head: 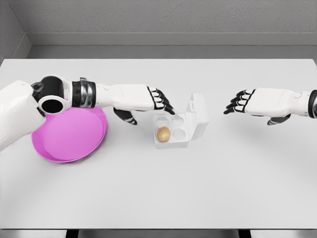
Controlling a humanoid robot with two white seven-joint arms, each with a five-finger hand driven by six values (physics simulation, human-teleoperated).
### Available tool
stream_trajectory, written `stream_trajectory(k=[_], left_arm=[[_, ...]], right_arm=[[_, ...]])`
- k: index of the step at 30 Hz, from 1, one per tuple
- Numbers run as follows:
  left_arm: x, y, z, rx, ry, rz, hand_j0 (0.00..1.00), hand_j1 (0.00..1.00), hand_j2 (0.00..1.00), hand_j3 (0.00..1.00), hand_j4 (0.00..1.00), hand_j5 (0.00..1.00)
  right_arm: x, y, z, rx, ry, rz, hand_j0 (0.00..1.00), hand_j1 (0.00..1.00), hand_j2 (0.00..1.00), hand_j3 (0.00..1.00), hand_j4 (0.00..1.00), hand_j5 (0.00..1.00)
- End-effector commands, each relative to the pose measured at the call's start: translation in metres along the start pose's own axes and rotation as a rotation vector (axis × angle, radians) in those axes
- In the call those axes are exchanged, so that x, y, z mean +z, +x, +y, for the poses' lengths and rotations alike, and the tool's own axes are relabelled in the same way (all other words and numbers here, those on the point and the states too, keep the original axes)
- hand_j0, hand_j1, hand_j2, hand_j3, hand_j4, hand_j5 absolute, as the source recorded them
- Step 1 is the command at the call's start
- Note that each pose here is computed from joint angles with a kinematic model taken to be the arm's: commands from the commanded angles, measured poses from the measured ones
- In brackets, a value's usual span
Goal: Pack egg into the box and close the box lid
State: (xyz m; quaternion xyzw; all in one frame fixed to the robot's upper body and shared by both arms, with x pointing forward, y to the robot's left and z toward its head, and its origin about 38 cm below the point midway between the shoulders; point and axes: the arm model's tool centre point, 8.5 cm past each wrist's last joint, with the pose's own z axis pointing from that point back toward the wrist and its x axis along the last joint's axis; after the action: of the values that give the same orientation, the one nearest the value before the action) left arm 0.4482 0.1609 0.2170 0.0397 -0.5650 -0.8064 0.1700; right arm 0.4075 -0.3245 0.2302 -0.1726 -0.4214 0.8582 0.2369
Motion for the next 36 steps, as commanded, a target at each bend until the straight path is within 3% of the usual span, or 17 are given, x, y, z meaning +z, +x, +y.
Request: stream_trajectory(k=[1,3,7,11,23,29,32,34,36], left_arm=[[0.054,-0.021,0.005,0.069,0.05,0.087,1.0,1.0,1.0,1.0,1.0,1.0],[0.098,-0.035,0.001,0.086,0.038,0.175,1.0,1.0,1.0,1.0,1.0,1.0],[0.127,-0.049,-0.008,0.112,0.021,0.254,1.0,1.0,1.0,1.0,1.0,1.0],[0.16,-0.08,-0.008,0.165,0.078,0.381,1.0,1.0,1.0,1.0,1.0,1.0],[0.166,-0.086,-0.016,0.208,0.093,0.398,1.0,1.0,1.0,1.0,1.0,1.0],[0.166,-0.086,-0.016,0.208,0.092,0.399,1.0,1.0,1.0,1.0,1.0,1.0],[0.166,-0.086,-0.016,0.208,0.092,0.399,1.0,1.0,1.0,1.0,1.0,1.0],[0.166,-0.086,-0.016,0.208,0.092,0.399,1.0,1.0,1.0,1.0,1.0,1.0],[0.166,-0.086,-0.016,0.208,0.092,0.399,1.0,1.0,1.0,1.0,1.0,1.0]], right_arm=[[0.001,0.0,-0.001,-0.003,-0.003,0.001,1.0,1.0,1.0,1.0,1.0,1.0],[-0.003,0.003,-0.003,0.001,-0.011,-0.01,1.0,1.0,1.0,1.0,1.0,1.0],[-0.009,0.013,-0.009,0.022,-0.026,-0.037,1.0,1.0,1.0,1.0,1.0,1.0],[-0.023,0.027,-0.021,0.039,-0.066,-0.084,1.0,1.0,1.0,1.0,1.0,1.0],[-0.033,0.062,-0.052,0.128,-0.143,-0.174,1.0,1.0,1.0,1.0,1.0,1.0],[-0.062,0.086,-0.076,0.153,-0.206,-0.264,1.0,1.0,1.0,1.0,1.0,1.0],[-0.08,0.102,-0.073,0.161,-0.178,-0.325,1.0,1.0,1.0,1.0,1.0,1.0],[-0.077,0.095,-0.079,0.164,-0.185,-0.304,1.0,1.0,1.0,1.0,1.0,1.0],[-0.048,0.052,-0.096,0.129,-0.268,-0.171,1.0,1.0,1.0,1.0,1.0,1.0]])
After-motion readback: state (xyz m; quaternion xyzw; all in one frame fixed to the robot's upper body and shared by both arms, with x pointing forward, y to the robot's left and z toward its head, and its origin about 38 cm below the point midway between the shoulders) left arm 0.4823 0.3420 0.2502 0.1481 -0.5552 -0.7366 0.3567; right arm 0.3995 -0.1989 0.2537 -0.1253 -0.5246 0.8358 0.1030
